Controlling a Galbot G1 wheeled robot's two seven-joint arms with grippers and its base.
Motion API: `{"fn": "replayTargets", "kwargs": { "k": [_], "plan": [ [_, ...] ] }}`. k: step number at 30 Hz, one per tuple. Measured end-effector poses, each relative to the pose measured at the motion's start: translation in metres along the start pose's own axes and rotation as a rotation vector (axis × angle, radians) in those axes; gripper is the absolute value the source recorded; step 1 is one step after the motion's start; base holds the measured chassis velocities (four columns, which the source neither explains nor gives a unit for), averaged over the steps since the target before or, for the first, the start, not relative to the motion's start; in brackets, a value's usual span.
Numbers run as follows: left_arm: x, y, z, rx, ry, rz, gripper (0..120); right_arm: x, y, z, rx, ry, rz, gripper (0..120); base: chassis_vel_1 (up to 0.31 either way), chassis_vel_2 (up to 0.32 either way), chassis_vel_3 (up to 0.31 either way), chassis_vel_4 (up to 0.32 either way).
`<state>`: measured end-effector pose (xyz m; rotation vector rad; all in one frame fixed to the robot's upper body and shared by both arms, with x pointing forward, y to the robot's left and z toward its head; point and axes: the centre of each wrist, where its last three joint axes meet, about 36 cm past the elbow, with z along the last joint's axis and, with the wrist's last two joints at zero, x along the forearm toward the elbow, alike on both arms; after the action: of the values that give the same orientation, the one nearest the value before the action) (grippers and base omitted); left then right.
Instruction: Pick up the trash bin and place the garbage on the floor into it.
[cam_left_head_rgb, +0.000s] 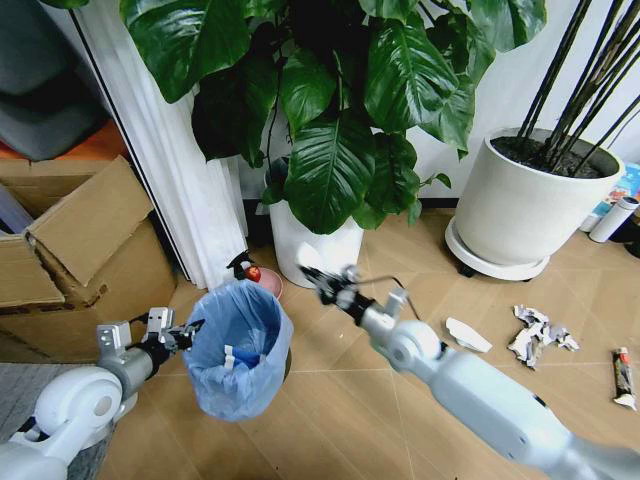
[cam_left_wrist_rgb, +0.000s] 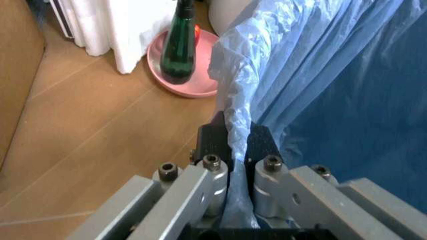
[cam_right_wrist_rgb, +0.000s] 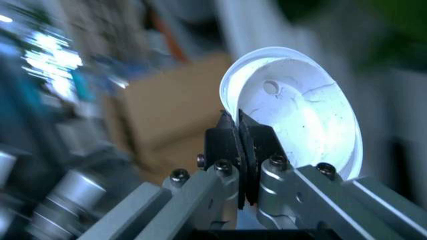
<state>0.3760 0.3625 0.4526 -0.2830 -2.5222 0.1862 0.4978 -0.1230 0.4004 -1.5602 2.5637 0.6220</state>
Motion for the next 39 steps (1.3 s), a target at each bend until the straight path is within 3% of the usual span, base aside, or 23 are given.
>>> {"fn": "replayTargets", "kwargs": {
  "k": [3,12,23,35,39],
  "plan": [
    [0.0,0.0,-0.002,-0.011,0.001,-0.003,0,-0.027,0.002,0.003,0.032,0.025,-0.133,0,0.0,0.0,0.0,0.0],
    [0.002,0.002,-0.008,-0.02,-0.002,-0.004,0,-0.033,-0.015,0.005,0.194,0.182,-0.329,0,0.0,0.0,0.0,0.0],
    [0.001,0.001,-0.008,-0.017,-0.001,-0.001,0,-0.051,-0.047,-0.043,0.431,0.353,-0.504,0,0.0,0.0,0.0,0.0],
    [0.001,0.0,-0.01,-0.016,-0.004,0.006,0,-0.068,-0.054,-0.044,0.544,0.489,-0.661,0,0.0,0.0,0.0,0.0],
    [0.001,0.0,-0.01,-0.013,-0.004,0.007,0,-0.069,-0.055,-0.043,0.551,0.509,-0.67,14,0.0,0.0,0.0,0.0]
  ]
}}
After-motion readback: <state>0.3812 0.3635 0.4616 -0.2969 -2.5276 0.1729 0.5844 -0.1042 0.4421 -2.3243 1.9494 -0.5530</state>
